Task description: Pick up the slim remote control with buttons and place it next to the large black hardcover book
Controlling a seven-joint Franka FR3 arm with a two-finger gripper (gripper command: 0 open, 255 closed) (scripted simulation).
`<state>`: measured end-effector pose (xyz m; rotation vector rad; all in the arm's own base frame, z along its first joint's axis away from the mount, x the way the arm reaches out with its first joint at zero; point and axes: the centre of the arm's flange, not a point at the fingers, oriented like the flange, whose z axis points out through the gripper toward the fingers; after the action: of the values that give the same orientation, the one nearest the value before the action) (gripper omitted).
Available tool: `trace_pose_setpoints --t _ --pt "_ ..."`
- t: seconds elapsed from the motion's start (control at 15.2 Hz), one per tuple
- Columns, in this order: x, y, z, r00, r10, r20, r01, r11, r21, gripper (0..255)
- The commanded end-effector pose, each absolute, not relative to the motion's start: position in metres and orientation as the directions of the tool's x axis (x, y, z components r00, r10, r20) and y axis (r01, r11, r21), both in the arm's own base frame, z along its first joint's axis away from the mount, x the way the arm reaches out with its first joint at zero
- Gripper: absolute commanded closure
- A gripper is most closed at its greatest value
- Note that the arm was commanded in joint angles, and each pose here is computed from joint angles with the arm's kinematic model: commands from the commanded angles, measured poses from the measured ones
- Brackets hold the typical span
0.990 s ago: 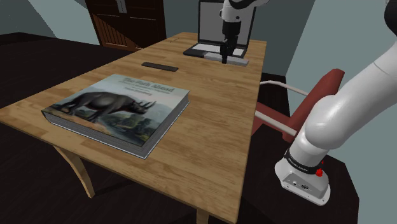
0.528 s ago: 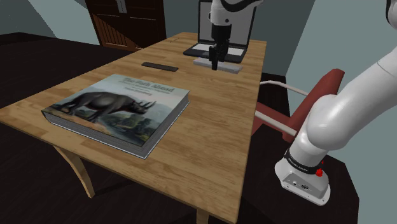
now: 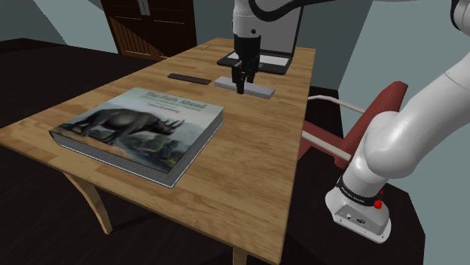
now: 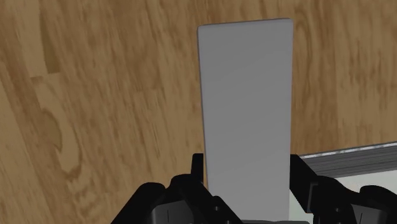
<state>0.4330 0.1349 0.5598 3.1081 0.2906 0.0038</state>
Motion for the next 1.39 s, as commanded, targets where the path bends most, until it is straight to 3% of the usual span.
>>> trace_pose_setpoints --t 0.0,1.32 --pt "0.431 0.138 0.551 0.983 0.184 0.001 0.184 -0.983 0.02 255" --pt "0.431 0.138 0.448 0.983 0.184 0.001 0.184 -0.983 0.02 255"
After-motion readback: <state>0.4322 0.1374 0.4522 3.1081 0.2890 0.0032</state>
